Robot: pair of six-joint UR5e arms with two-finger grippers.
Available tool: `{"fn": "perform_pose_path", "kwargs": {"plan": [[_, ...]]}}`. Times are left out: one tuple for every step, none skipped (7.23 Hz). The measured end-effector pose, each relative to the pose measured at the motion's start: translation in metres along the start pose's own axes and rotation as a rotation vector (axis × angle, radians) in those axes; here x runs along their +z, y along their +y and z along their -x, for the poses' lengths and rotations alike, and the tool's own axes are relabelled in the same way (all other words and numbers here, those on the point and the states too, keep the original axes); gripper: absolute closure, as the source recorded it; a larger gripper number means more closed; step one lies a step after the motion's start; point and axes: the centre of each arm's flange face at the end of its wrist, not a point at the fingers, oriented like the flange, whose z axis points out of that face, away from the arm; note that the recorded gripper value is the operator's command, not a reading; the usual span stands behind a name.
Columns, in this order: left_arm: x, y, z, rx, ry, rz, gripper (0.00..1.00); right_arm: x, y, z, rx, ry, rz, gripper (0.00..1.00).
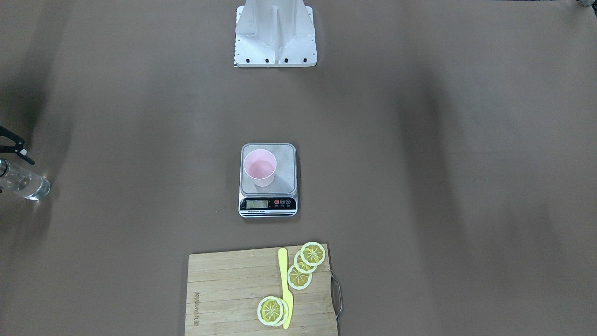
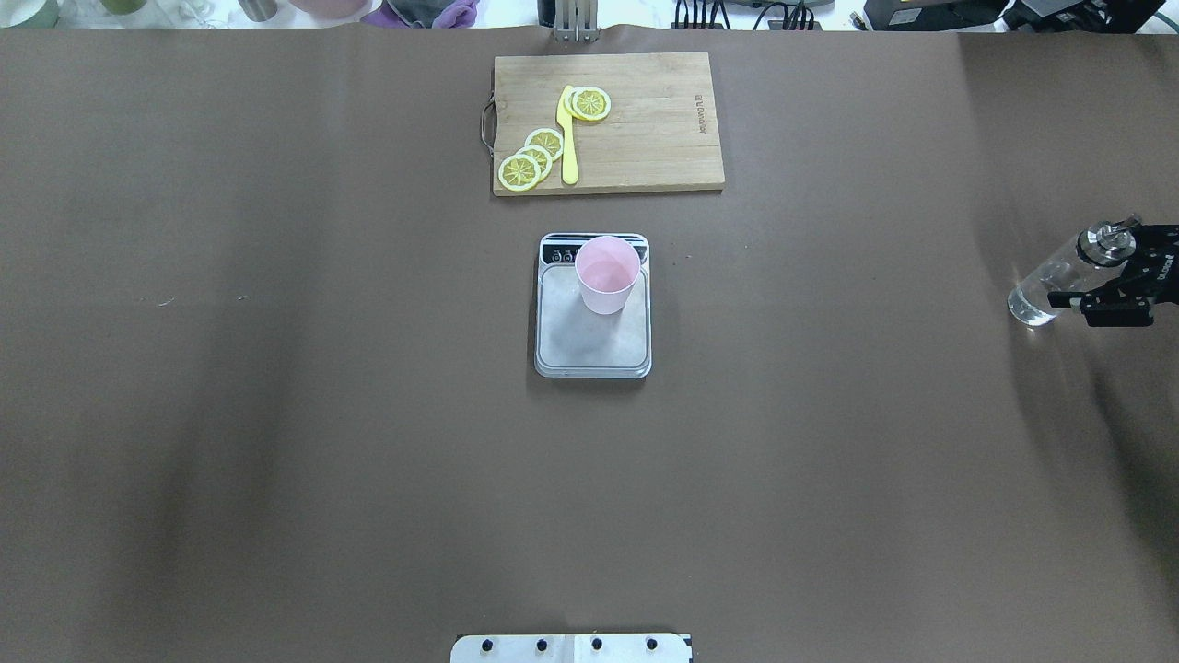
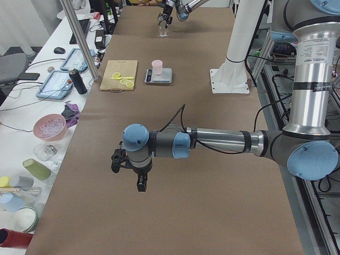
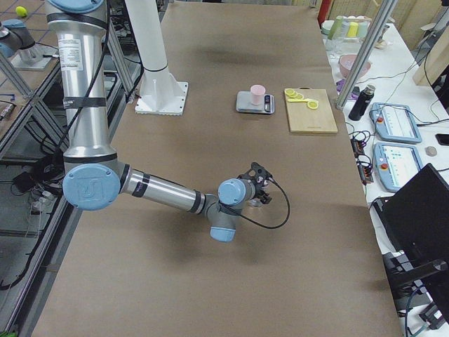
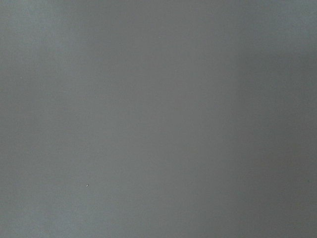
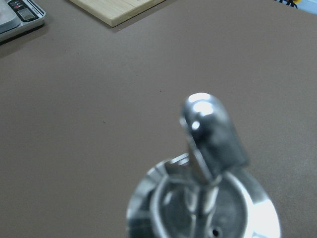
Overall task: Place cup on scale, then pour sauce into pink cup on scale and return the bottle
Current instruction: 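Open the right gripper and lift it off the bottle spout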
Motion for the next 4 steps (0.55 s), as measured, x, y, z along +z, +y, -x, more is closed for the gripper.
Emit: {"fn": "perform_pose_path", "kwargs": {"plan": [[0.000, 0.000, 0.000, 0.000, 0.000, 0.000, 0.00, -0.003, 0.004, 0.002, 0.005, -0.006, -0.001, 0.03], [0.000, 0.000, 0.000, 0.000, 0.000, 0.000, 0.00, -0.006, 0.007, 0.004, 0.012, -0.012, -0.004, 0.03], [0.000, 0.000, 0.000, 0.000, 0.000, 0.000, 0.00, -0.011, 0.013, 0.007, 0.016, -0.018, -0.005, 0.02], [0.000, 0.000, 0.000, -0.001, 0.000, 0.000, 0.00, -0.016, 0.020, 0.009, 0.018, -0.024, -0.004, 0.01]]}}
